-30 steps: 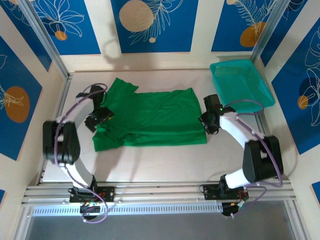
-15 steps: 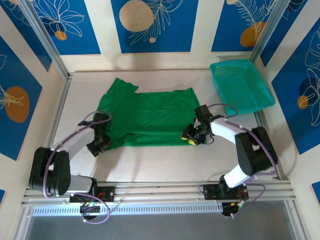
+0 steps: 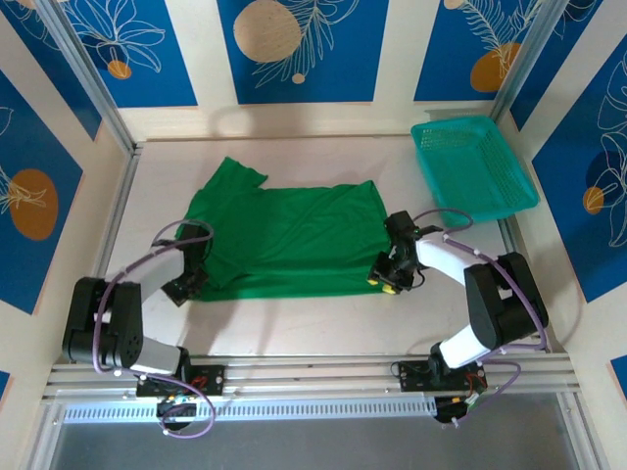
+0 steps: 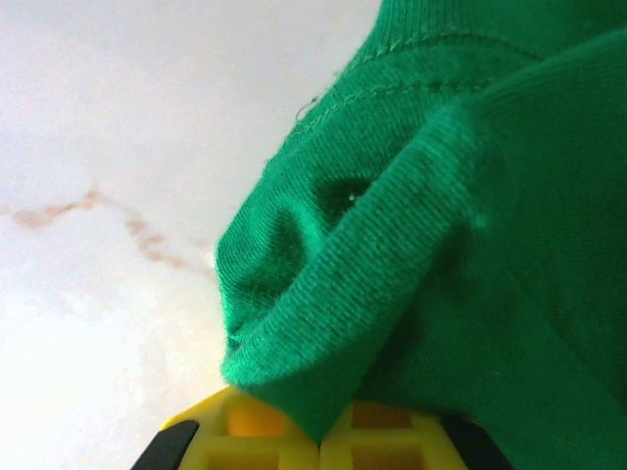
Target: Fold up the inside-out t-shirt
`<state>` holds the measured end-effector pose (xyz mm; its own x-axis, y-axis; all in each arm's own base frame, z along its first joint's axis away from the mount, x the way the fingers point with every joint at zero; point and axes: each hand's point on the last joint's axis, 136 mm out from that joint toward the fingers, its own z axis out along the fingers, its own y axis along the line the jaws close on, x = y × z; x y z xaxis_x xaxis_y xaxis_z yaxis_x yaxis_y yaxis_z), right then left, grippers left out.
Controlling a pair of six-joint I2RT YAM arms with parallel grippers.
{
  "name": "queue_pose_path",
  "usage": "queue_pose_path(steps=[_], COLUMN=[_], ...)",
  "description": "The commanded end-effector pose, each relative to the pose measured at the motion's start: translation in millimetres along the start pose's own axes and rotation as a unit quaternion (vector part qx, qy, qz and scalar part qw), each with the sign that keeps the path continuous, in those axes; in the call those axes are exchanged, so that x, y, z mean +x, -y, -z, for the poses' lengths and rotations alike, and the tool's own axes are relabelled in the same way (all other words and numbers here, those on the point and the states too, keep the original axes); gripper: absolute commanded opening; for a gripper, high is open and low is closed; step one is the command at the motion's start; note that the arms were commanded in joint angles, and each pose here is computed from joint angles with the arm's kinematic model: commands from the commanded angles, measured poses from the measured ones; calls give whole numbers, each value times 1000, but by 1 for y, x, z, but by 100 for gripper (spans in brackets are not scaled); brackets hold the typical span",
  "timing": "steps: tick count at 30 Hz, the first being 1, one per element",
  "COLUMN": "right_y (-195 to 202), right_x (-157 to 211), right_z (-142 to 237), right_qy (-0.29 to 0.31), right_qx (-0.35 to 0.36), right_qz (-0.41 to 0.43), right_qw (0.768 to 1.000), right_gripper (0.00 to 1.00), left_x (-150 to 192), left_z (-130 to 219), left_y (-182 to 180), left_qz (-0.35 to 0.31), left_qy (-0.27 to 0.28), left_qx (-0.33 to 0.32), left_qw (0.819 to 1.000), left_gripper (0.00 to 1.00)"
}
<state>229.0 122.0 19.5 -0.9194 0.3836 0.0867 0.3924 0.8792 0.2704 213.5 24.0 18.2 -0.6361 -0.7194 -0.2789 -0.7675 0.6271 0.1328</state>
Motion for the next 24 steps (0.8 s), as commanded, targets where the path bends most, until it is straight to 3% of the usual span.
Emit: queue_pose_path(steps=[1,3,6,8,13,18,24], right_y=[18,3,-11,-16,-45,-43,-30], right_x=[22,24,10,-7,-34,-31,-39], right_z=[8,28,59,70,68,38,25], right_qy=[-33,-18,39,67,33,-19,-15], right_qx=[32,16,6,-4,-98,-94,-79], right_qz=[2,42,82,75,25,-45,-78], right_qw=[999,999,996,995,994,994,994], right_gripper=[39,41,46,48,48,51,51], left_x=[12,18,14,7,-1,9,19], left_z=[3,13,33,52,75,60,37], left_y=[-33,-36,-19,-2,36,49,65], left_qz=[-13,-22,-29,-29,-39,-40,-37], left_qy=[-18,-36,-30,-31,-68,-110,-139], left_qx=[-45,-38,33,80,123,106,108], left_qw=[999,998,999,996,989,987,984], left_gripper=[13,24,37,39,40,42,44])
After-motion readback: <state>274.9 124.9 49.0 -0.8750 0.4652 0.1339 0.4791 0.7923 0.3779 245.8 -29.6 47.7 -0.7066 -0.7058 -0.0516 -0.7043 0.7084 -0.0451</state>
